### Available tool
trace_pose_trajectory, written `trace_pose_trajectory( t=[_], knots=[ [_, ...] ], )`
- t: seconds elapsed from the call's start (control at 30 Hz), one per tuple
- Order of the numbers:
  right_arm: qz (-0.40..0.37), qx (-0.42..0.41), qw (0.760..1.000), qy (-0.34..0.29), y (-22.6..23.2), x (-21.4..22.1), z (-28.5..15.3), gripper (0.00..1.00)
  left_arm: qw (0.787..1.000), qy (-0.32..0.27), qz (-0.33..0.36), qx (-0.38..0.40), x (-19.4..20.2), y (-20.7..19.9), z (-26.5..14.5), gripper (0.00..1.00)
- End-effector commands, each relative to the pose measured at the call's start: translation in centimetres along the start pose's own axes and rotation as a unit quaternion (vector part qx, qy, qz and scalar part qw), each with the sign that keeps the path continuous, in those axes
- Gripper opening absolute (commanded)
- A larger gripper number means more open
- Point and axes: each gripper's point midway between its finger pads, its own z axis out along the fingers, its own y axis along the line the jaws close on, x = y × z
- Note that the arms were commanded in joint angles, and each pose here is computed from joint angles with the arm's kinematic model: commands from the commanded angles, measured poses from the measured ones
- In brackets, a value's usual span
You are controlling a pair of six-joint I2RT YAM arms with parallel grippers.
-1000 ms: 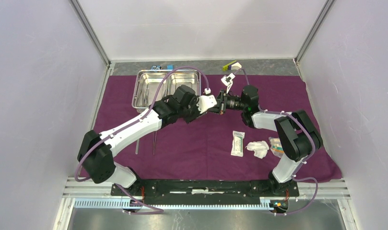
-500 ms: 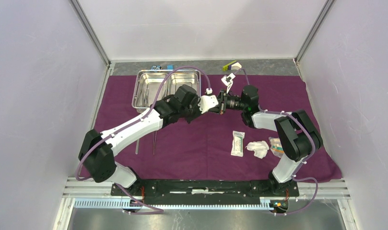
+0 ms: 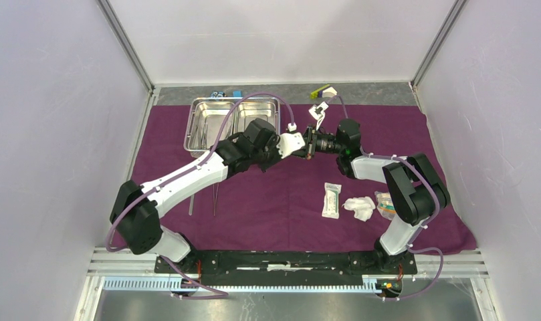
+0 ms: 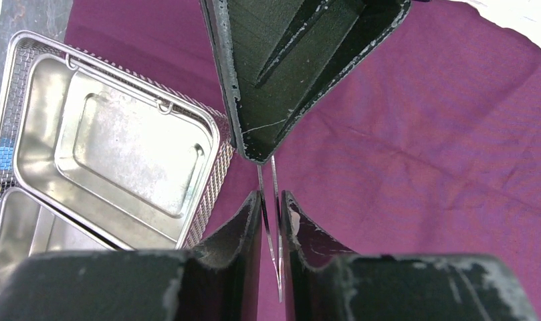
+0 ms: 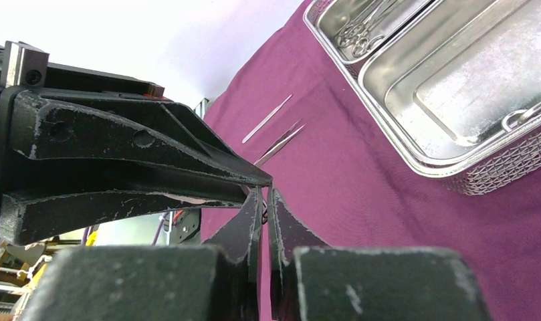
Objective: Open and lay out the surgical kit
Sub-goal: Place the medical item in the surgical kit.
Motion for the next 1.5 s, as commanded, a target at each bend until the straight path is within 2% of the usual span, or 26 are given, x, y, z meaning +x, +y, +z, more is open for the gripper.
trace_pose_trajectory(
  t=[0.0, 0.23, 0.4, 0.6, 0.87, 1.0, 1.13, 1.27, 1.37, 1.47],
  knots=[
    [-0.022, -0.010, 1.000, -0.008, 0.6, -0.6, -0.1, 0.07, 0.999, -0.017, -0.009, -0.029, -1.8, 1.5, -0.1, 0.21],
    [-0.026, -0.012, 1.000, -0.010, 0.7, -0.8, -0.2, 0.14, 0.999, -0.012, -0.010, -0.032, -1.5, 1.5, 0.0, 0.15],
    [-0.027, -0.013, 0.999, -0.011, 0.7, -0.9, -0.2, 0.15, 0.999, -0.010, -0.012, -0.032, -1.3, 1.4, 0.0, 0.12],
    [-0.038, -0.012, 0.999, -0.017, 0.8, -1.5, -0.6, 0.19, 0.999, -0.007, -0.012, -0.030, -1.1, 1.3, 0.1, 0.12],
    [-0.049, 0.024, 0.997, -0.049, -0.9, -3.7, -3.2, 0.20, 0.998, 0.025, -0.037, -0.048, 1.4, 1.1, -0.6, 0.12],
    [-0.051, 0.035, 0.996, -0.057, -1.6, -4.1, -4.0, 0.21, 0.992, 0.055, -0.090, -0.069, 3.3, 1.0, -1.3, 0.12],
    [-0.055, 0.047, 0.996, -0.052, -2.2, -3.8, -4.2, 0.21, 0.980, 0.101, -0.158, -0.072, 6.0, -0.1, -2.1, 0.02],
    [-0.064, 0.063, 0.995, -0.044, -3.0, -3.6, -4.3, 0.20, 0.964, 0.141, -0.206, -0.088, 9.2, -1.1, -2.6, 0.02],
    [-0.078, 0.081, 0.993, -0.036, -3.6, -3.5, -4.6, 0.20, 0.940, 0.149, -0.286, -0.112, 11.2, -1.2, -3.2, 0.02],
    [-0.095, 0.100, 0.990, -0.028, -4.2, -3.6, -4.8, 0.21, 0.906, 0.151, -0.389, -0.073, 13.0, -1.8, -3.1, 0.02]
  ],
)
